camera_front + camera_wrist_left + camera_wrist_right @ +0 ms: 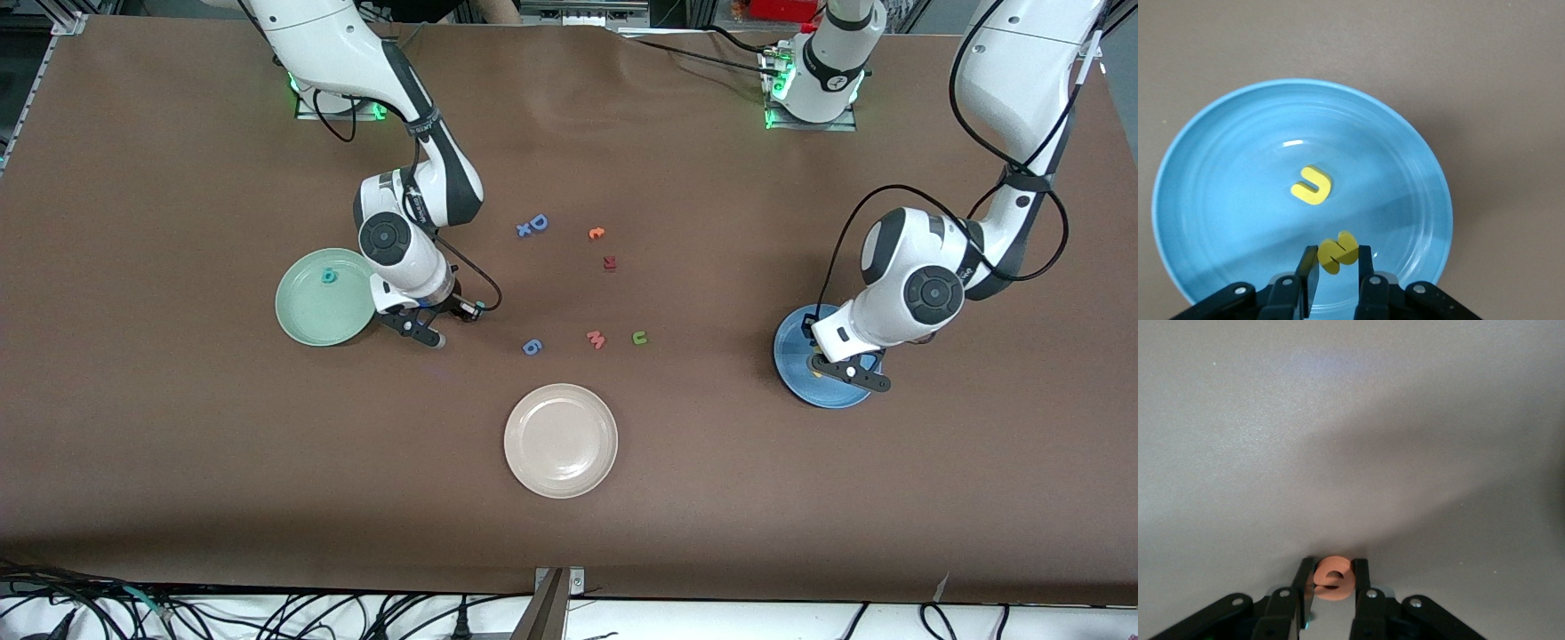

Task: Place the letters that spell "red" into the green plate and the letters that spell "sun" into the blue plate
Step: 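Carry z to the blue plate while the right gripper grasps orange 9, then release 9 onto green plate while the left gripper releases z onto blue plate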

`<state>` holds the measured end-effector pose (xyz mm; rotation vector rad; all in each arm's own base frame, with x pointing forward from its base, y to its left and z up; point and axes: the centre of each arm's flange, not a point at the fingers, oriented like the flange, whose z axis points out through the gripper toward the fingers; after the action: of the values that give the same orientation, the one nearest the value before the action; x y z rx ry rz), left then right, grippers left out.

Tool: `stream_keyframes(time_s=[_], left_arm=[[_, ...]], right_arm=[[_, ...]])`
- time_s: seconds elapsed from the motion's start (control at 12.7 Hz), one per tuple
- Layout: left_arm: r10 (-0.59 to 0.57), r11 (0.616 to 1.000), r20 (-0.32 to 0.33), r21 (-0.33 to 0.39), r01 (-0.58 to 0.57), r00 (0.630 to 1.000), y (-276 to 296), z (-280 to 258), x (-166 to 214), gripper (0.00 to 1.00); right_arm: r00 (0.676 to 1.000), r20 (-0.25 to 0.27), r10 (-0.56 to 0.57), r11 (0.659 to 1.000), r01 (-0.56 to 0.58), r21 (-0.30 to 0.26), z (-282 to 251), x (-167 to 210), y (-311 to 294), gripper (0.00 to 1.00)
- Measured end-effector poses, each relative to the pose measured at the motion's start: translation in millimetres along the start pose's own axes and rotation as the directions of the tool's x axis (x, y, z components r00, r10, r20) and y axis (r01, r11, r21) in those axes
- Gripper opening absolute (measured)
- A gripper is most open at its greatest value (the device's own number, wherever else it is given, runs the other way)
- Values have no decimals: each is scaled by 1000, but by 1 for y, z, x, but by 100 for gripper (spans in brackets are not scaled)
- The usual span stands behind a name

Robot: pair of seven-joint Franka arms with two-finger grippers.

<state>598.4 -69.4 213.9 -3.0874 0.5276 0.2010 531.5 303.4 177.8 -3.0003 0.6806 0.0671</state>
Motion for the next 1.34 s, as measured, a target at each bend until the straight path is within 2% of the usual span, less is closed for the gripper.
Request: stream_keyframes(time_s=[0.08, 0.24, 0.39, 0.63, 1.02, 1.34], left_arm=[[-11, 1000, 3, -15, 11, 1000, 2, 3, 0, 31], [-50, 997, 13, -65, 51, 999, 4, 10, -1, 51], [-56, 996, 18, -74, 57, 998, 5, 14, -1, 70], [-53, 996, 22, -74, 54, 998, 6, 13, -1, 100], [-15, 997, 24, -73, 16, 1000, 42, -30, 22, 100], [-87, 995, 19, -53, 88, 996, 124, -47, 30, 100]], right_arm=[[1000, 0, 0, 1000, 0, 0, 0, 0, 0, 28], [1000, 1, 0, 1000, 0, -1, 0, 0, 0, 28], [1000, 20, 2, 1000, -1, -26, -3, 8, 7, 28], [997, 63, -45, 996, 49, -71, -31, 40, 36, 28], [970, 197, -143, 979, 168, -114, -82, 95, 120, 28], [948, 266, -176, 966, 218, -138, -57, 90, 154, 28]])
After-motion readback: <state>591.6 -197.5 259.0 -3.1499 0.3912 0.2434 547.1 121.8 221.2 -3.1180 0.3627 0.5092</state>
